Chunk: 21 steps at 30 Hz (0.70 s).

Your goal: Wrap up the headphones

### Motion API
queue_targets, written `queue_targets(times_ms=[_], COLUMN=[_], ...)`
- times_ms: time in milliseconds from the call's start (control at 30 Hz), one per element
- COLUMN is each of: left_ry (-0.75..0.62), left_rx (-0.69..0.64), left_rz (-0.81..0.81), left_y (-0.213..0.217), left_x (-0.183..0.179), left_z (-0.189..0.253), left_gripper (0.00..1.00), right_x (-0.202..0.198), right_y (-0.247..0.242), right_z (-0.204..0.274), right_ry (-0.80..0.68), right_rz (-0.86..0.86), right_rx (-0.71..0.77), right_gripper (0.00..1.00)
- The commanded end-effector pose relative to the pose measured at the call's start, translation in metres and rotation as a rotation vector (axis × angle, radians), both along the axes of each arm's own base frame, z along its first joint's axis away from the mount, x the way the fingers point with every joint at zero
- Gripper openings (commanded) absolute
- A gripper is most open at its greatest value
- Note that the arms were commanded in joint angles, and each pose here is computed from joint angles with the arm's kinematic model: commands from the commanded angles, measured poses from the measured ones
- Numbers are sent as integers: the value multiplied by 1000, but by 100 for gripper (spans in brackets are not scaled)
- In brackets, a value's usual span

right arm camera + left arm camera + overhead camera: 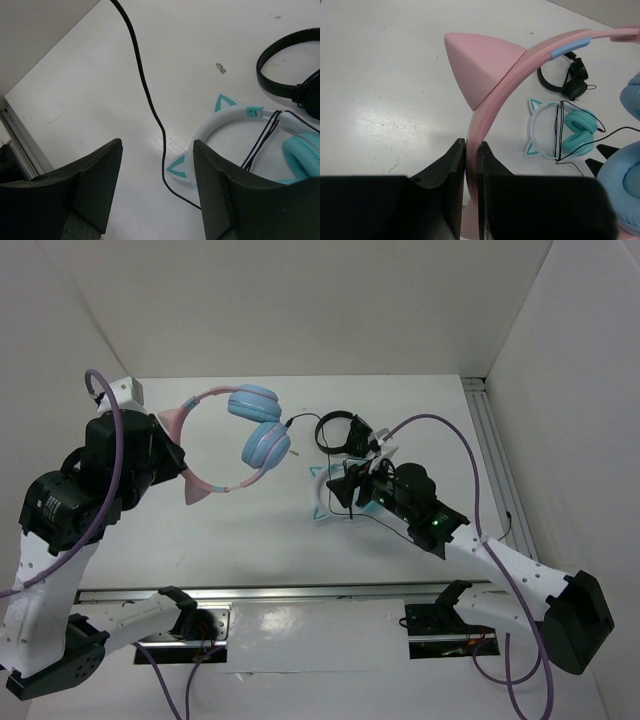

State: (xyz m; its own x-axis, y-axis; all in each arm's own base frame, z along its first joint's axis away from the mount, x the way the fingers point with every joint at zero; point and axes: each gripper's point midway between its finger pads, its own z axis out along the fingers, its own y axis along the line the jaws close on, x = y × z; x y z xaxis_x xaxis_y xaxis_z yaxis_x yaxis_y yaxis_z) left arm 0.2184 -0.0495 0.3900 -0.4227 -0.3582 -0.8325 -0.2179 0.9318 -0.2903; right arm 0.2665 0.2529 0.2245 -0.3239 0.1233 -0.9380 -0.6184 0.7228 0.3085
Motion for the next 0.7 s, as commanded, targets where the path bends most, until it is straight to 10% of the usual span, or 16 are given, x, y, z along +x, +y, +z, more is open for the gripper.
queue_targets(times_ms=[0,200,567,667], left_ry=[-129,-135,-133,-138], left_rx=[-86,-103,-120,-110], left_rz=[1,-4,-16,4], left_y=[-4,-4,-7,-3], left_x=[4,1,-2,-1], left_z=[34,36,29,29], left_gripper=[0,0,0,0], right_x=[1,9,8,9], right_y=[17,25,33,31], right_z=[4,-8,-17,-21], right_ry=[-42,-39,-50,-39], right_rz=[61,70,89,74], right_rx=[61,71,107,96], right_gripper=[66,33,36,14])
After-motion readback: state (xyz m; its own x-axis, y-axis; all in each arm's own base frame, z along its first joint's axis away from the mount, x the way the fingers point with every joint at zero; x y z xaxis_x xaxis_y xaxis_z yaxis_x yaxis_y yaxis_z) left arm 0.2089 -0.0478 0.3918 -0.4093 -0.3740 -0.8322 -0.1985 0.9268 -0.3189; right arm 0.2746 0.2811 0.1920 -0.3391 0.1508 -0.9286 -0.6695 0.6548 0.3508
